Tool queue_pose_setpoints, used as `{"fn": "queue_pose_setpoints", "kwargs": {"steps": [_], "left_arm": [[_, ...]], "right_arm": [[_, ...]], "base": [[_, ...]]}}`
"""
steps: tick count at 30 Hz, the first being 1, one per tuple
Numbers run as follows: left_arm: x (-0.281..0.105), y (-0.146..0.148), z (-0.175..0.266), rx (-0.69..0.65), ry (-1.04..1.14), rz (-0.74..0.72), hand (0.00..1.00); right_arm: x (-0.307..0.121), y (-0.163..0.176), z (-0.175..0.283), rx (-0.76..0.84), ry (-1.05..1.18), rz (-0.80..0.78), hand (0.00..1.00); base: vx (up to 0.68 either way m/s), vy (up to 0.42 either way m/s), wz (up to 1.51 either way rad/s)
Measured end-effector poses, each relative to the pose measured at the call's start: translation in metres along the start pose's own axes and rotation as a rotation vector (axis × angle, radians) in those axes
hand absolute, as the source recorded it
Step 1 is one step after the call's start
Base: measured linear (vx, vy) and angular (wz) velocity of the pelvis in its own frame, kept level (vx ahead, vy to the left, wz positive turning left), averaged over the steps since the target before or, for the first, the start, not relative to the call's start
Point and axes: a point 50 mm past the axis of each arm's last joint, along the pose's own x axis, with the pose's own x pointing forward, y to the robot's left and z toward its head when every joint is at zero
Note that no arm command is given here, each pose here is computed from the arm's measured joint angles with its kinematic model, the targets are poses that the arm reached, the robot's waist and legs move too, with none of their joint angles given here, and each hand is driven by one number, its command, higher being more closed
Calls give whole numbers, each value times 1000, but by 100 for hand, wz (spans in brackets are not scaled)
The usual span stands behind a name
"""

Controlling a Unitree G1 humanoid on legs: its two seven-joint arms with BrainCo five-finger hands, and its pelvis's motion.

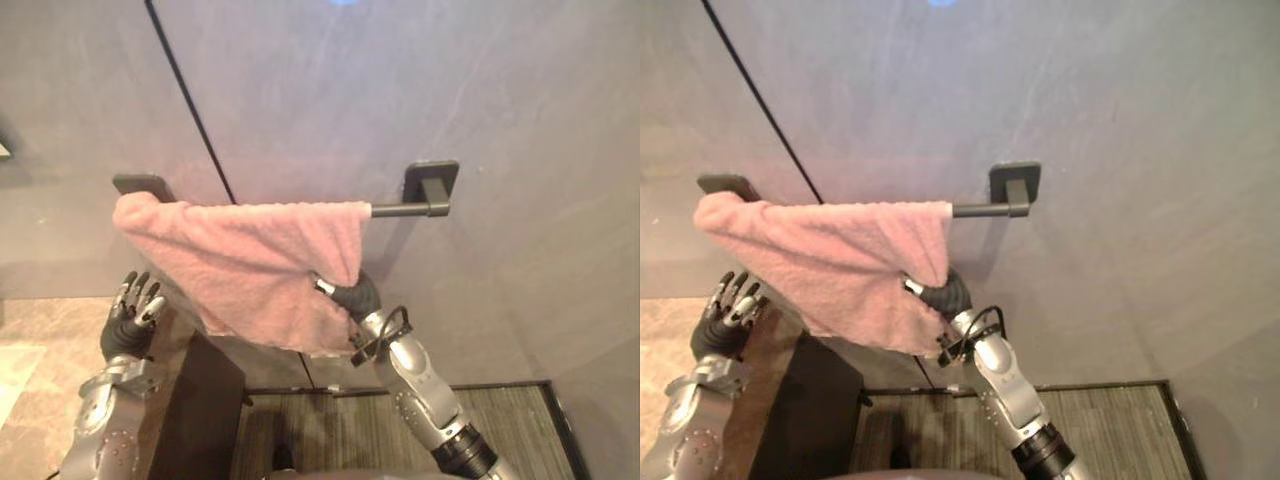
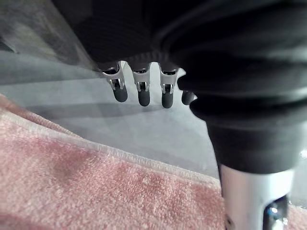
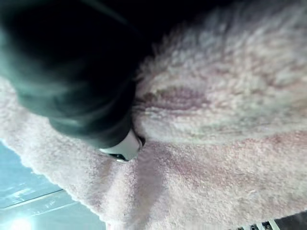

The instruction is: Organize washtable

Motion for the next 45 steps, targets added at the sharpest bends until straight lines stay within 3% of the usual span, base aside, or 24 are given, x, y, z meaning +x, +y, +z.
{"fn": "queue_pose_setpoints", "kwargs": {"steps": [9, 16, 17, 19, 23, 25, 33, 45], "left_arm": [[3, -11, -10, 52, 69, -133, 0], [4, -12, -5, 84, 70, -176, 0], [5, -13, -5, 92, 70, -182, 100], [7, -18, -4, 104, 64, -210, 100], [26, -62, 17, 111, -78, -360, 100], [35, -74, 25, 79, -172, -337, 100], [32, -75, 27, 24, -256, -256, 100], [30, -80, 29, 18, -286, -318, 100]], "right_arm": [[-2, -17, 13, -28, -69, -44, 100], [-13, -46, 24, -93, -105, -167, 100], [-16, -51, 26, -100, -113, -188, 100], [-19, -56, 28, -106, -123, -216, 100], [-20, -59, 29, -105, -130, -231, 100], [-18, -56, 29, -88, -139, -231, 100], [-16, -56, 31, -90, -148, -227, 100], [-14, -52, 28, -67, -146, -180, 100]], "base": [[-26, 12, -5], [0, 0, 0], [0, 0, 0], [0, 0, 0], [-4, 4, -8], [28, 1, -12], [4, 0, -1], [-2, 1, -1]]}}
